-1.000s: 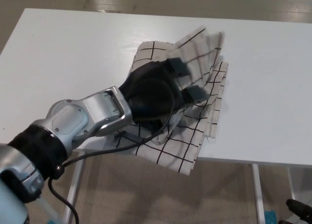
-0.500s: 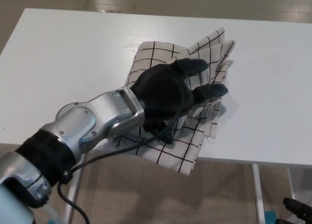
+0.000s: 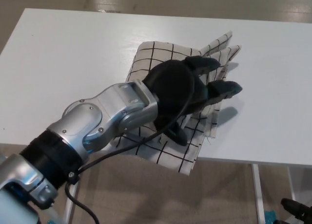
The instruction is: Use the left hand to fold a white towel with checkered patterns in half.
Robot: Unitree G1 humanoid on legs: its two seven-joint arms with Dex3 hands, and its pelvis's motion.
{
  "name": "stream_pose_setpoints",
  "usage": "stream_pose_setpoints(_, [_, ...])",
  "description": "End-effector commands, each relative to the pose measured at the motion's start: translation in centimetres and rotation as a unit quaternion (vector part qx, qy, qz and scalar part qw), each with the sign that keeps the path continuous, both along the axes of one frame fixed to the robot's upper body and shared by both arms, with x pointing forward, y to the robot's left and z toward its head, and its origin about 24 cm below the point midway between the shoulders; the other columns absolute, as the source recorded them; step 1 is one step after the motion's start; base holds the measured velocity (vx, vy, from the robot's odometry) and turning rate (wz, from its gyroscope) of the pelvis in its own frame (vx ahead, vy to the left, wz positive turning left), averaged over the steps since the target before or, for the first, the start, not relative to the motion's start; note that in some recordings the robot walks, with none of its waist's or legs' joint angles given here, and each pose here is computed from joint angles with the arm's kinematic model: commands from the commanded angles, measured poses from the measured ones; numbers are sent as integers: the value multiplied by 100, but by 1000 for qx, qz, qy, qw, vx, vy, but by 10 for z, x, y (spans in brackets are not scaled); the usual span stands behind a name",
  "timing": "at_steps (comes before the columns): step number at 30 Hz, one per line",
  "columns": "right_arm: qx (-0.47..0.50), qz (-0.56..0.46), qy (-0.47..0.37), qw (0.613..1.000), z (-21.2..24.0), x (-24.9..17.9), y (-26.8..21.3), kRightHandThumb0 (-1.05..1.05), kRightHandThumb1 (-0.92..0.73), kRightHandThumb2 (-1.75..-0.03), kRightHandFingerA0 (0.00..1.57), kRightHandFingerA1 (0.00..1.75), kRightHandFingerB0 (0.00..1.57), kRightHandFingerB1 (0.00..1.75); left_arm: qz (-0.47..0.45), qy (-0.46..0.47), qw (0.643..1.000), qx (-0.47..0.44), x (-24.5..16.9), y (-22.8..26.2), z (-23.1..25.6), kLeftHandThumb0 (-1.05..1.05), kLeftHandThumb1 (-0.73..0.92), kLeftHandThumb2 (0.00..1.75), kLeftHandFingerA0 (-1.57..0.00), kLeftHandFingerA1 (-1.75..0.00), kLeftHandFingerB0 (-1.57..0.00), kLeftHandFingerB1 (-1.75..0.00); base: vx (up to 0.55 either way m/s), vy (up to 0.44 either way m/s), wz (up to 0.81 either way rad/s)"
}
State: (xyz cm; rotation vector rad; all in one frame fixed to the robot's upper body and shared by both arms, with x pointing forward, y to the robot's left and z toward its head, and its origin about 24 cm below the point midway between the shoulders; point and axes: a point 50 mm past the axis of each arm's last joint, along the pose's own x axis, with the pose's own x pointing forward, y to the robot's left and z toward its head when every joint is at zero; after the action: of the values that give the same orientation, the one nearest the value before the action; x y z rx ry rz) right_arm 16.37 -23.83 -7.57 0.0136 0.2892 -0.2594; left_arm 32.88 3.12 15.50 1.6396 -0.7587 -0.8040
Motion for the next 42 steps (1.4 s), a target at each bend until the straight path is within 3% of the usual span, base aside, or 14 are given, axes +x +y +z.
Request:
stream_pose_setpoints(1, [-18,7,15,1000,-6,-11,-1,-52,-55,-57,56,66,66,55,-40,151,985,-75,-24,-13,50,-83,45,90,0,-2,-1,-16,0,0,0])
stream_pose_setpoints(12, [-9,4,29,1000,-12,-18,-2,-51,-55,-56,53,62,68,55,-136,181,945,-237,-54,3,140,-83,46,89,0,-1,0,-17,0,0,0])
stream_pose_setpoints(13, [-2,-1,33,999,-13,-20,-2,-51,-55,-56,53,61,68,55,-147,191,932,-271,-55,12,155,-89,58,60,0,-1,0,-26,0,0,0])
stream_pose_setpoints(15, [3,-1,34,999,-14,-22,-2,-51,-56,-56,52,60,67,55,-152,196,921,-301,-53,24,167,-88,60,59,0,-4,0,-25,0,0,0])
stream_pose_setpoints(16, [1,1,35,999,-14,-24,-2,-52,-56,-57,52,60,67,54,-154,199,911,-326,-51,34,172,-81,47,91,0,-6,0,-18,0,0,0])
stream_pose_setpoints(17, [0,2,36,999,-14,-25,-2,-52,-56,-57,52,60,67,54,-154,200,908,-334,-50,37,173,-81,47,91,0,-6,0,-18,0,0,0])
stream_pose_setpoints(30, [1,-5,64,998,-17,-46,-8,-49,-55,-56,51,58,66,53,-37,212,907,-362,-61,131,117,-84,53,96,0,-9,0,-21,0,0,0])
stream_pose_setpoints(39, [3,-32,49,998,-2,-33,-21,-49,-57,-57,51,56,63,52,15,263,878,-399,-113,189,58,-84,54,96,-3,-12,-4,-26,0,0,0])
stream_pose_setpoints(42, [-10,-29,22,999,6,-26,-29,-48,-58,-57,46,52,63,53,41,295,857,-422,-137,206,38,-83,53,94,-4,-20,-4,-33,0,0,0])
